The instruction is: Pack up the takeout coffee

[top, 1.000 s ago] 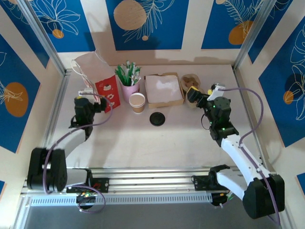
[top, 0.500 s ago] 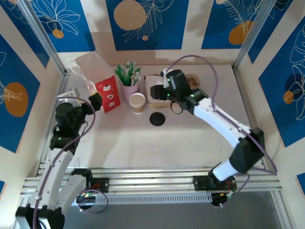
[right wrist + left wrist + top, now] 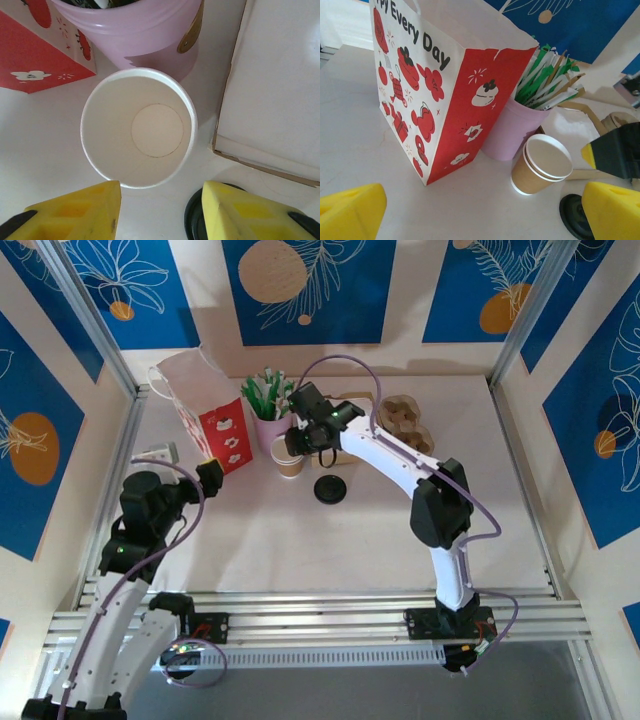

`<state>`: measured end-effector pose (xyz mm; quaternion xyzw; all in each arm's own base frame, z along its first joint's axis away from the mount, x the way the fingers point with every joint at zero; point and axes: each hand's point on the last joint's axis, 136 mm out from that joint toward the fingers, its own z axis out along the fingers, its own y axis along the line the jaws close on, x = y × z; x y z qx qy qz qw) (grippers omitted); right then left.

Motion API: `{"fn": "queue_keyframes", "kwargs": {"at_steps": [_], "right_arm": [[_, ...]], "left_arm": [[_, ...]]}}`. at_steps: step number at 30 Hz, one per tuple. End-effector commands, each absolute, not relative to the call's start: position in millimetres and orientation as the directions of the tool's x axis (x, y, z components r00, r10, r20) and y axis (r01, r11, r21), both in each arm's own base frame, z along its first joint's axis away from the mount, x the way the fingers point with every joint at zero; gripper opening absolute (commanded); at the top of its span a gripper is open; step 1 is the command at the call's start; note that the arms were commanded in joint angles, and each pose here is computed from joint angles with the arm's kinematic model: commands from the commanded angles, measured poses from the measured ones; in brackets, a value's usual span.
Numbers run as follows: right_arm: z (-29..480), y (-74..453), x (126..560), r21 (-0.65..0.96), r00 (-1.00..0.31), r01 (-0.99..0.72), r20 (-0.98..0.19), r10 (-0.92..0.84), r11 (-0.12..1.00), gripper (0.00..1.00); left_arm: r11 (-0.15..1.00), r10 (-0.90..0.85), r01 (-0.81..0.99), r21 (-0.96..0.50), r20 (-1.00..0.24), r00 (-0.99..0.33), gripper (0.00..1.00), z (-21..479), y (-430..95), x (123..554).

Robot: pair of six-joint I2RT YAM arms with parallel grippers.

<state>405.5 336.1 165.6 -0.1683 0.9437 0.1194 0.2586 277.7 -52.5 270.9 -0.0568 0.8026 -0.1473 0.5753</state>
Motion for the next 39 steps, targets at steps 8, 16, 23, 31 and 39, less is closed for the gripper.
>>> {"fn": "queue_keyframes", "kwargs": {"at_steps": [8, 16, 23, 31, 39], "right_arm": [[144.5, 336.0, 418.2, 0.165, -0.850, -0.367, -0.459, -0.258, 0.916, 0.39], [139.6, 343.1, 425.2, 0.170, -0.855, -0.377, -0.443, -0.271, 0.911, 0.36], [132.8, 344.8, 432.7, 0.161, -0.862, -0.369, -0.427, -0.272, 0.915, 0.35], [124.1, 348.2, 434.7, 0.143, -0.866, -0.375, -0.406, -0.291, 0.916, 0.32], [120.1, 347.5, 434.5, 0.128, -0.868, -0.373, -0.398, -0.297, 0.919, 0.27]], "left_arm": [[0.975, -0.154, 0.102, -0.195, -0.934, -0.321, 1.00, 268.8, -58.3, 270.5], [0.976, -0.142, 0.110, -0.186, -0.936, -0.323, 1.00, 268.2, -60.8, 270.1], [0.978, -0.129, 0.115, -0.174, -0.937, -0.324, 1.00, 267.8, -62.0, 269.2], [0.978, -0.121, 0.124, -0.169, -0.939, -0.323, 1.00, 268.0, -64.0, 268.8], [0.977, -0.118, 0.128, -0.168, -0.938, -0.327, 1.00, 266.9, -65.2, 269.1]]}}
